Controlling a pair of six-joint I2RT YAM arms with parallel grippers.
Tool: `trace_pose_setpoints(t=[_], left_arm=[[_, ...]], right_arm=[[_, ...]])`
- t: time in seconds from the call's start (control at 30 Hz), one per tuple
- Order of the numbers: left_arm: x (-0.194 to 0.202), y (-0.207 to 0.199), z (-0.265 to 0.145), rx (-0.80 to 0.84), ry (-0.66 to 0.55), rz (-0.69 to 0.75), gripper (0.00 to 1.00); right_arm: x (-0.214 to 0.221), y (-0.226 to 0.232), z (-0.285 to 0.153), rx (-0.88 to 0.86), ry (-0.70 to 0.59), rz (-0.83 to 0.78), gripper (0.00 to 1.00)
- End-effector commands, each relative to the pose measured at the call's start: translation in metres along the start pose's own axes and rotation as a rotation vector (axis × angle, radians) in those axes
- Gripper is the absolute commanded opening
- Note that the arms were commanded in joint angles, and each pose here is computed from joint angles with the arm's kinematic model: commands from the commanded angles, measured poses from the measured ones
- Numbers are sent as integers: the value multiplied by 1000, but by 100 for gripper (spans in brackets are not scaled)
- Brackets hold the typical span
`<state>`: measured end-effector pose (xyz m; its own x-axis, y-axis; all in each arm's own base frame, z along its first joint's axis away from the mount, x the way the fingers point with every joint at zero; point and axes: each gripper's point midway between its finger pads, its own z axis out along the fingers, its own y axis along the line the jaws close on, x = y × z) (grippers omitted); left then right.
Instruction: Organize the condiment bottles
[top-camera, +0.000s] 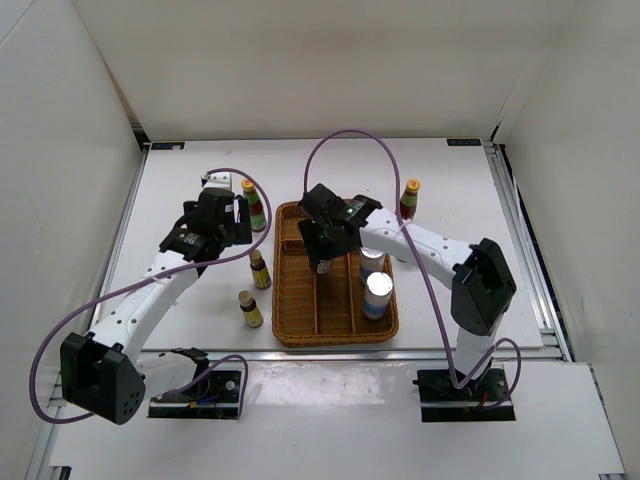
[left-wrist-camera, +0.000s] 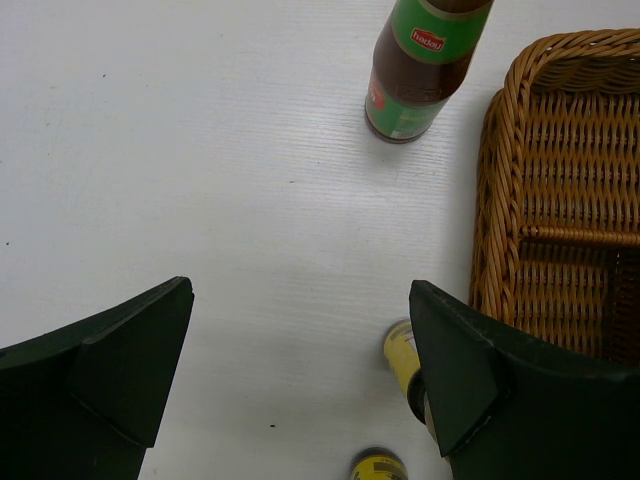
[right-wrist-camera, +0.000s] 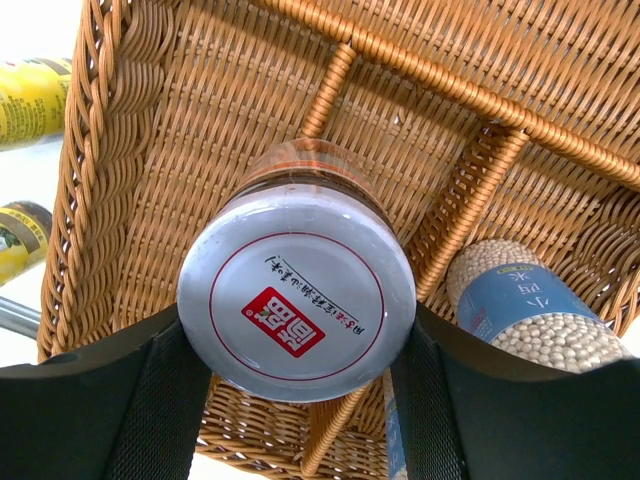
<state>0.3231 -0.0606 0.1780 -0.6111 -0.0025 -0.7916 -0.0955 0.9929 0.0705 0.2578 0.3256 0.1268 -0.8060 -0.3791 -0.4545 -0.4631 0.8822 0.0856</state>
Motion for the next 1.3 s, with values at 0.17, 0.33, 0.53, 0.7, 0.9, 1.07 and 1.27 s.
trace_pose_setpoints(t=[0.17,0.33,0.53,0.7,0.9,1.07,1.27], left_arm=[[-15,0,-4,4,-40,-17,100],[-15,0,-4,4,-40,-17,100],[-15,0,-4,4,-40,-17,100],[-15,0,-4,4,-40,-17,100],[-15,0,-4,4,-40,-17,100],[-15,0,-4,4,-40,-17,100],[-15,0,-4,4,-40,-17,100]], right_arm=[[-11,-15,-14,72,-104,53,0],[-8,-20,-16,93,-101,61,0],[-9,-25,-18,120,-115,71,0],[-7,-27,-18,132,-111,87,0],[0,-26,1,145,-64,77,0],[3,-25,17,161,-31,70,6],[6,-24,21,159,-17,77,35]])
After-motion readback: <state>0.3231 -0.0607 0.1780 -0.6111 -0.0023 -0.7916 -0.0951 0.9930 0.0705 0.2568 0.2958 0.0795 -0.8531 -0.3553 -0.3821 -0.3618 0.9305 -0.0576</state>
